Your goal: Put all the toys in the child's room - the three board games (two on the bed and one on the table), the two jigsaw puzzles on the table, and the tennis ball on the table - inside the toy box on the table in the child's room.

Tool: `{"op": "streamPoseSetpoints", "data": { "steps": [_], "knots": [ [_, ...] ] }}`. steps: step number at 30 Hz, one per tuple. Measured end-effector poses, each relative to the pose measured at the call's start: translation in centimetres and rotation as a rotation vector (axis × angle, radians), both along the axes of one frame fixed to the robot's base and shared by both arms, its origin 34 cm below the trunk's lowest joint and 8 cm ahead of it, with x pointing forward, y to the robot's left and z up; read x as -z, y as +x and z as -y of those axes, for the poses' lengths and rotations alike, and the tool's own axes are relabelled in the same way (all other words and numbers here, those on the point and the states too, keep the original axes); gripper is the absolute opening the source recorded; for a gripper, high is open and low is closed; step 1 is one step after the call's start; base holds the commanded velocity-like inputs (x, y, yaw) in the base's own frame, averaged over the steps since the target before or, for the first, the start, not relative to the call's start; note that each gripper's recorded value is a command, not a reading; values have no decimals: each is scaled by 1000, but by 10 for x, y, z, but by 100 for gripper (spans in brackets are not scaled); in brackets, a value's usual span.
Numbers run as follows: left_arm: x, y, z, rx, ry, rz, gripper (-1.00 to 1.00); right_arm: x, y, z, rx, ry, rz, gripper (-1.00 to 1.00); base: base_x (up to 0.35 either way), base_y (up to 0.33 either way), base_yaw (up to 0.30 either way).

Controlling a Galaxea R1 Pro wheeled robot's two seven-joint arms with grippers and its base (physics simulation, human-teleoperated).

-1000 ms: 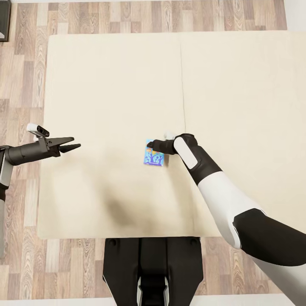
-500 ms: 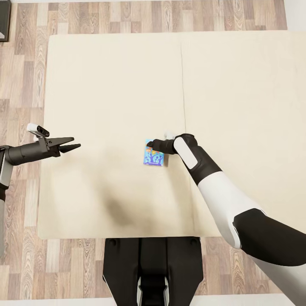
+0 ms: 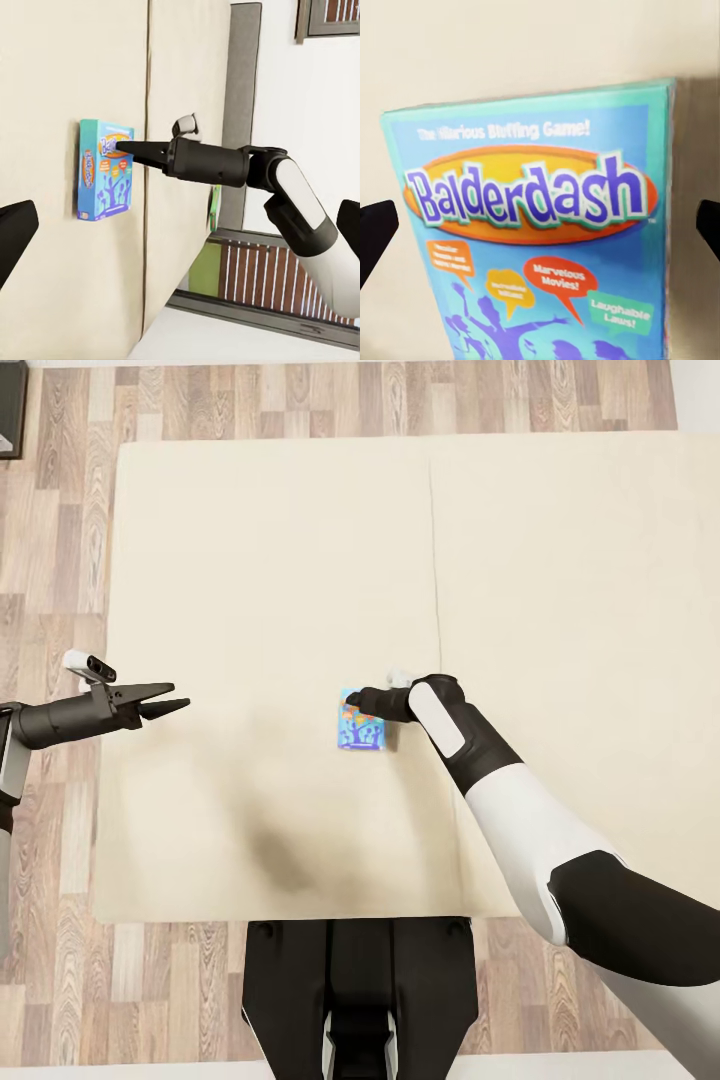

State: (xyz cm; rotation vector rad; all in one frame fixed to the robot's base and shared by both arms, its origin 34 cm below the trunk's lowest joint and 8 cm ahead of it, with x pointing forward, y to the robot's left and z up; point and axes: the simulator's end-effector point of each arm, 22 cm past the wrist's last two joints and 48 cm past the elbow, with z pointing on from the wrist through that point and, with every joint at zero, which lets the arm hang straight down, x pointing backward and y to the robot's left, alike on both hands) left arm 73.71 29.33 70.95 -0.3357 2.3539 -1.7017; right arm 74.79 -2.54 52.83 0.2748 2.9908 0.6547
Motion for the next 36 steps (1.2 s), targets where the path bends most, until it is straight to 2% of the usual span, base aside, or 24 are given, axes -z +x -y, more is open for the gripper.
{"op": "streamPoseSetpoints", "data": {
  "steps": [5, 11, 19, 29, 36],
  "knots": [
    [0, 0, 0, 0, 0, 0, 100, 0, -1, -3, 13, 17, -6, 100, 0, 11, 0],
    [0, 0, 0, 0, 0, 0, 100, 0, -1, 1, -3, -3, -2, 100, 0, 114, 0],
    [0, 0, 0, 0, 0, -1, 100, 1, -2, -3, 15, 18, -7, 100, 0, 27, 0],
    [0, 0, 0, 0, 0, -1, 100, 1, -2, -1, 5, 5, -6, 100, 0, 31, 2],
    [0, 0, 0, 0, 0, 0, 100, 1, -2, 1, -3, -5, -3, 100, 0, 5, 162]
  ]
}}
